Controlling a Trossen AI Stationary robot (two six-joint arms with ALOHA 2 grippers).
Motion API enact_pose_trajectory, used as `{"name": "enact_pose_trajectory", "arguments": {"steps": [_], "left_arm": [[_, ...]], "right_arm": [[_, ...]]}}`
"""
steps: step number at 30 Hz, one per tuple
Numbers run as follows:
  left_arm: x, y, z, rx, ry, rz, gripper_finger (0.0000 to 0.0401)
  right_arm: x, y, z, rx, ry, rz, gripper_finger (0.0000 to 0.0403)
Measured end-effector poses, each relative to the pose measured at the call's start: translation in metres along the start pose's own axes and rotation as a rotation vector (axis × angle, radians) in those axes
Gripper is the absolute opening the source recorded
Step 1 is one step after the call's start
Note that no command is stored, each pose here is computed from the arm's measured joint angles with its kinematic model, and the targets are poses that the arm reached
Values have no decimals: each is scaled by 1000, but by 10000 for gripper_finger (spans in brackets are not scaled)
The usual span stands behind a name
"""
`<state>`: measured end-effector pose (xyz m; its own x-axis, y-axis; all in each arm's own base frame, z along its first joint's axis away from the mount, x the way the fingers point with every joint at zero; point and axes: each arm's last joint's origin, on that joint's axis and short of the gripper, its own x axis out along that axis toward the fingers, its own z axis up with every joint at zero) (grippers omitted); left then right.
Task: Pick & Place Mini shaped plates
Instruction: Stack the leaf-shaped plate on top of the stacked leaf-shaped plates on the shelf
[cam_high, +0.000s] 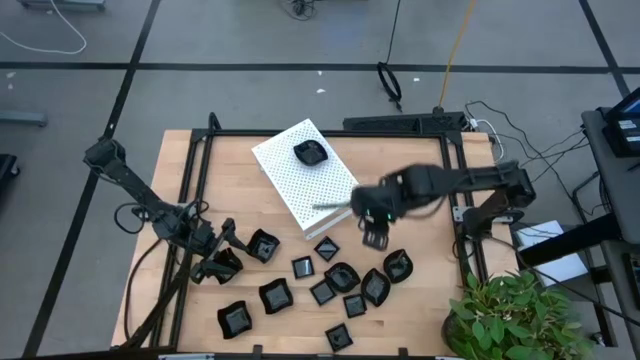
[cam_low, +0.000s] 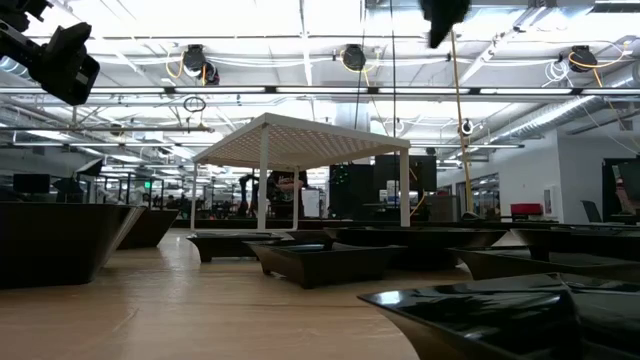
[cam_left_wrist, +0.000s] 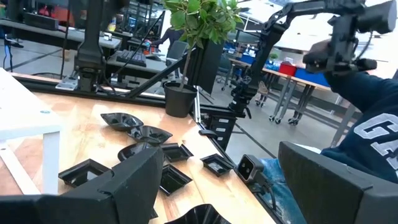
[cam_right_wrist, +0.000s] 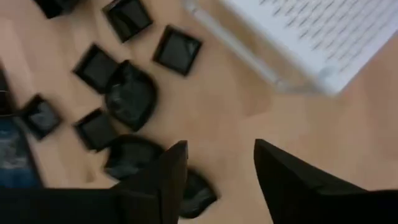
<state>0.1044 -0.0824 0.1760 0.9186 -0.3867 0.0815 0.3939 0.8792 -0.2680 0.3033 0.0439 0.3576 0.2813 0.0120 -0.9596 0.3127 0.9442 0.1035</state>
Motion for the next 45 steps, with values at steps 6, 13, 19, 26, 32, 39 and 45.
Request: {"name": "enact_pose_trajectory", "arguments": {"steps": [6,13,19,26,32,39,45], "left_arm": [[0,0,0,0,0,0,324],[0,0,0,0,0,0,324],[0,0,0,0,0,0,324],[0,0,0,0,0,0,324],[0,0,0,0,0,0,324],[0,0,0,0,0,0,324],[0,0,0,0,0,0,324]], "right_arm": [[30,30,-37,292,149,-81,178],[75,32,-84,452,291,-285,174],[95,16,-120,513,296,-334,172],[116,-5,-155,613,211,-224,171],[138,-11,-175,670,139,-73,171],[152,-11,-184,681,119,-21,171],[158,-12,-186,679,112,-4,171]]}}
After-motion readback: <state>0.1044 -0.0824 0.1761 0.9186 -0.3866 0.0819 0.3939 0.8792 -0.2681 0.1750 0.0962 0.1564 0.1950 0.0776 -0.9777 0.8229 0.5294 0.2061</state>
